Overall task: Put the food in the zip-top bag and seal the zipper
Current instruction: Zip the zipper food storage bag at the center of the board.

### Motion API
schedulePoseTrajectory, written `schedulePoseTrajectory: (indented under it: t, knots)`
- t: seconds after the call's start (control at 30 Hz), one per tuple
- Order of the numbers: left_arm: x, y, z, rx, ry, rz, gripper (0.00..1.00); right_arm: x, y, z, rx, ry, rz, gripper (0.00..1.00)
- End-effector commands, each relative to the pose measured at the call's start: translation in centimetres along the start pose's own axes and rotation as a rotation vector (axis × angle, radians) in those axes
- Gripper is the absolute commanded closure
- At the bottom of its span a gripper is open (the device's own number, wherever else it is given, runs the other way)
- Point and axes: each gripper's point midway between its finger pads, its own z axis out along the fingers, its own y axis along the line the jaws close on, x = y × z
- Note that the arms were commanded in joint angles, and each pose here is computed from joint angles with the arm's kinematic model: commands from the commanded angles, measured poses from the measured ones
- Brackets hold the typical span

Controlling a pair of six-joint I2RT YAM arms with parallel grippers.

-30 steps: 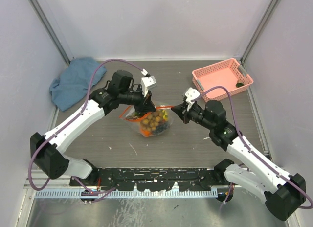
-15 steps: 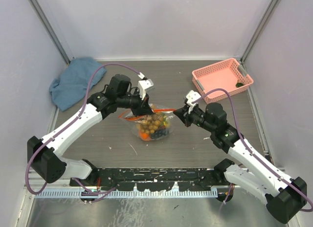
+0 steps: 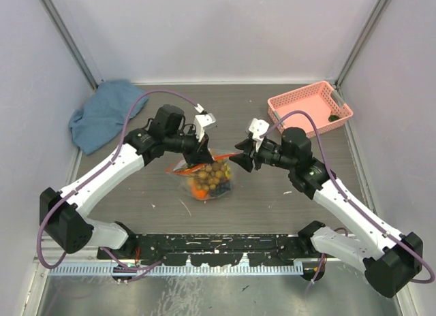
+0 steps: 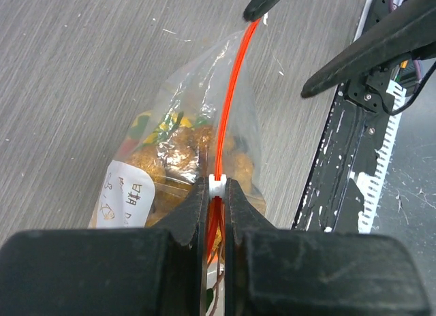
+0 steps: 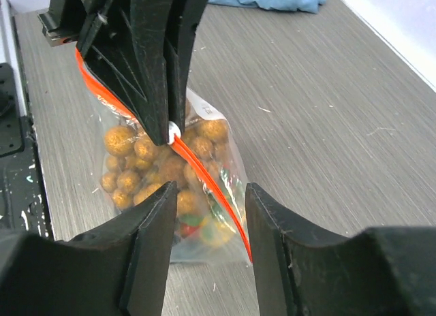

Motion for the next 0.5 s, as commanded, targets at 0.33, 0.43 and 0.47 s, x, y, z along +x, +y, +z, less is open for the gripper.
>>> schedulePoseTrajectory:
  t: [0.33, 0.43, 0.47]
  knots:
    - [-1.1, -2.0, 0.5, 0.098, -0.023, 0.071, 0.98, 0.7, 1.8, 3.0, -0.254, 0.009, -0.19, 0.58]
    - [-1.2, -2.1, 0.5, 0.099, -0.024, 0.072, 0.98, 1.5, 1.8, 3.2, -0.262, 0.034, -0.184, 0.64]
    - [-1.2, -2.1, 0.6, 0.098, -0.022, 0.07, 0.98, 1.5, 1.8, 3.2, -0.262, 0.036, -0.185, 0.67]
